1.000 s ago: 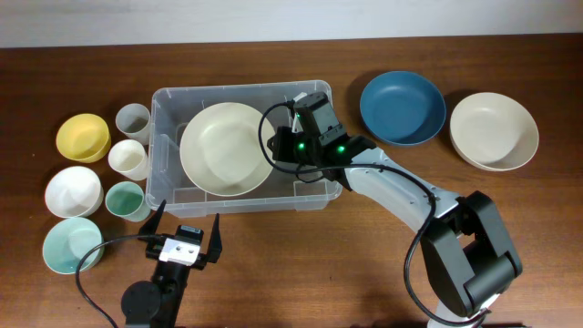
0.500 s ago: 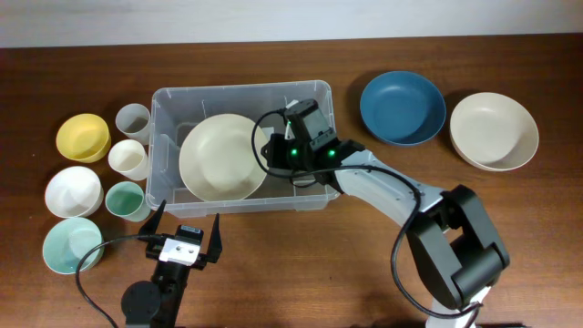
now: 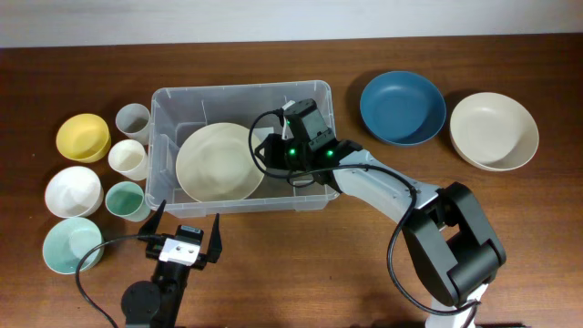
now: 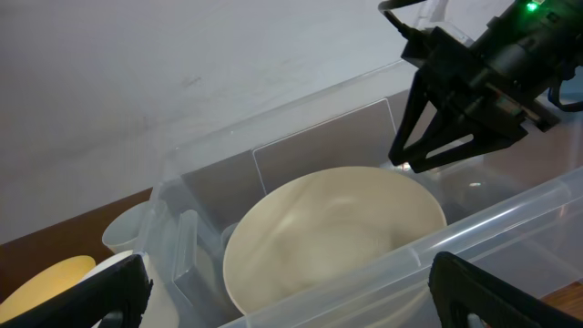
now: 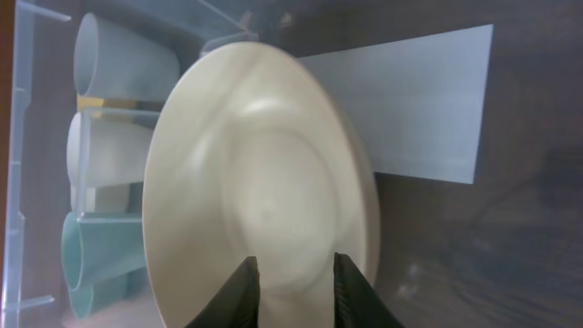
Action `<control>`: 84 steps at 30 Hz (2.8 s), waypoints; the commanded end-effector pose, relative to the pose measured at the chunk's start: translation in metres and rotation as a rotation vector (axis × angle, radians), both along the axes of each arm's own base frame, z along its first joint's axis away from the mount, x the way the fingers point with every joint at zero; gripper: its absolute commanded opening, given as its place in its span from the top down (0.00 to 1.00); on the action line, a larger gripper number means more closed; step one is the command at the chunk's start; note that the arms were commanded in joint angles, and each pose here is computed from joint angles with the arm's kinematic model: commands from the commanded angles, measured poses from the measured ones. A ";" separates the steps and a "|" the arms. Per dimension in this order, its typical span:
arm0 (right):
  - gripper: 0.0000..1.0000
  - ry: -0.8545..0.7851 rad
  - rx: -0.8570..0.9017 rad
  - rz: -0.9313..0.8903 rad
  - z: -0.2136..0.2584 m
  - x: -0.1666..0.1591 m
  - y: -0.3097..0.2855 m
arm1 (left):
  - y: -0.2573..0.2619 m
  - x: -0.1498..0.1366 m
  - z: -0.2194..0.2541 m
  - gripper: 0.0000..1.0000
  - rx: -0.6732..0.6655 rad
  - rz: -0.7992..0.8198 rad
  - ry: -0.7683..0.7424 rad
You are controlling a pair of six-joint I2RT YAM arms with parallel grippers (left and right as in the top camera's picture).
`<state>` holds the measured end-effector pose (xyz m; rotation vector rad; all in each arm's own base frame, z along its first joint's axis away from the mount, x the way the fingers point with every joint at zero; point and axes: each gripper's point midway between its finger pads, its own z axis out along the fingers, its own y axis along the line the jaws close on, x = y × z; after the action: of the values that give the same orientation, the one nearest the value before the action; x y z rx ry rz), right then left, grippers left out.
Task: Pack container
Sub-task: 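Lower the cream plate into the bin and open the right gripper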
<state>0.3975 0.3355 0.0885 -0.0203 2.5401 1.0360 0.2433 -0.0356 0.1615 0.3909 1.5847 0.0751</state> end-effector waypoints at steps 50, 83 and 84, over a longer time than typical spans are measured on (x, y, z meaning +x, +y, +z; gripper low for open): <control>0.89 0.062 -0.138 -0.033 -0.029 -0.011 -0.010 | 0.001 0.000 -0.001 0.00 0.014 0.005 -0.002; 0.69 -0.421 -0.224 0.039 0.091 0.046 -0.004 | 0.001 0.000 -0.001 0.00 0.014 0.005 -0.002; 0.55 -0.459 -0.281 -0.007 0.110 0.057 -0.017 | 0.001 0.000 -0.001 0.00 0.014 0.005 -0.002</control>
<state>0.4133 0.3459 0.1146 -0.2631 2.4515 0.8336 0.2433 -0.0356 0.1615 0.3909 1.5847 0.0751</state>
